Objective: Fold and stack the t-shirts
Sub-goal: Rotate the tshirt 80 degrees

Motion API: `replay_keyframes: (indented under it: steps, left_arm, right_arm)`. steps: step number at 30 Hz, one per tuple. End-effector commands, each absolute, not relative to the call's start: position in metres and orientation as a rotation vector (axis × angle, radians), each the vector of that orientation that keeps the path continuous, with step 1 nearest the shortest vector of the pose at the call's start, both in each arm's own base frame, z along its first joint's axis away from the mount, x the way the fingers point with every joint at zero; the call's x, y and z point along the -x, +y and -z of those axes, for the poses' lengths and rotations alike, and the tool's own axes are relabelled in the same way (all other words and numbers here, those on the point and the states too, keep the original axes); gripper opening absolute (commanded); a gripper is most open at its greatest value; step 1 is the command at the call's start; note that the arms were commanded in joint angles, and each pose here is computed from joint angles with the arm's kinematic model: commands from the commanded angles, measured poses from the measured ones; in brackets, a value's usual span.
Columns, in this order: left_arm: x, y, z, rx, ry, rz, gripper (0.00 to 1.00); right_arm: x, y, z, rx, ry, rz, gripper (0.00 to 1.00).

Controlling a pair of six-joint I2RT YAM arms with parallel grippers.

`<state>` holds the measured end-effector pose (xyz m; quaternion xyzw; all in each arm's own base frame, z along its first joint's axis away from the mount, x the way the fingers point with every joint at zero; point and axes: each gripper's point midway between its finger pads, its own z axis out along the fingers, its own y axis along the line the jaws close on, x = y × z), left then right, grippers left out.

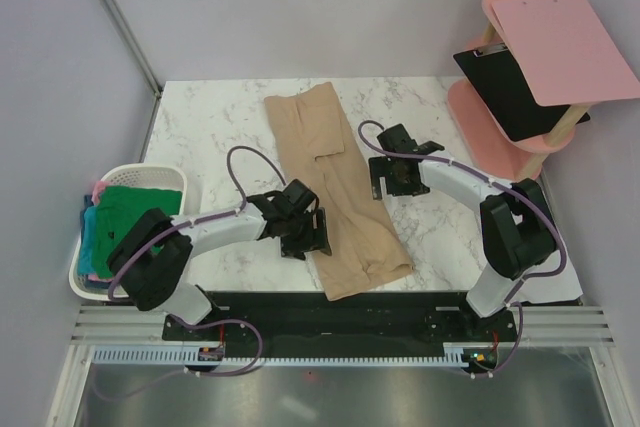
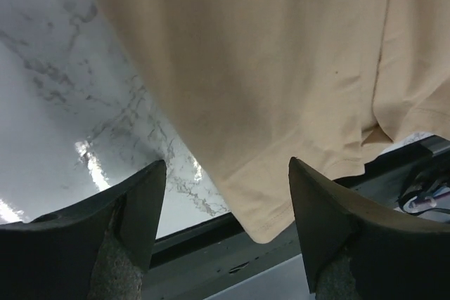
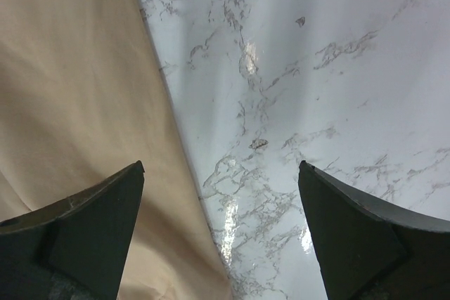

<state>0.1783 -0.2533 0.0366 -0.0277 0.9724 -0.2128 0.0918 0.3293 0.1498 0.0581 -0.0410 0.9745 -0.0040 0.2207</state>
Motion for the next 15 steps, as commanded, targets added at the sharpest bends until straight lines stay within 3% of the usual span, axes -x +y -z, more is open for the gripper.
replay_keyframes:
  steps: [1,3,4,6,15]
  left_arm:
    - [-0.166,-0.274,-0.012,0.121,2.959,0.664,0.73]
    - [-0.162,-0.271,0.003,0.125,3.000,0.620,0.50]
    - [-0.162,-0.270,0.007,0.114,3.007,0.605,0.27]
    - [-0.161,-0.266,0.018,0.120,3.035,0.561,0.04]
    - [-0.177,-0.208,0.013,0.304,2.986,0.388,0.02]
  right_arm:
    - [-0.330,0.150,-0.070,0.057,2.656,-0.092,0.98]
    - [-0.325,0.149,-0.068,0.042,2.676,-0.139,0.98]
    - [-0.322,0.150,-0.070,0.037,2.679,-0.173,0.98]
    - [-0.313,0.153,-0.066,0.021,2.707,-0.248,0.98]
    - [-0.260,0.162,-0.051,-0.010,2.789,-0.442,0.98]
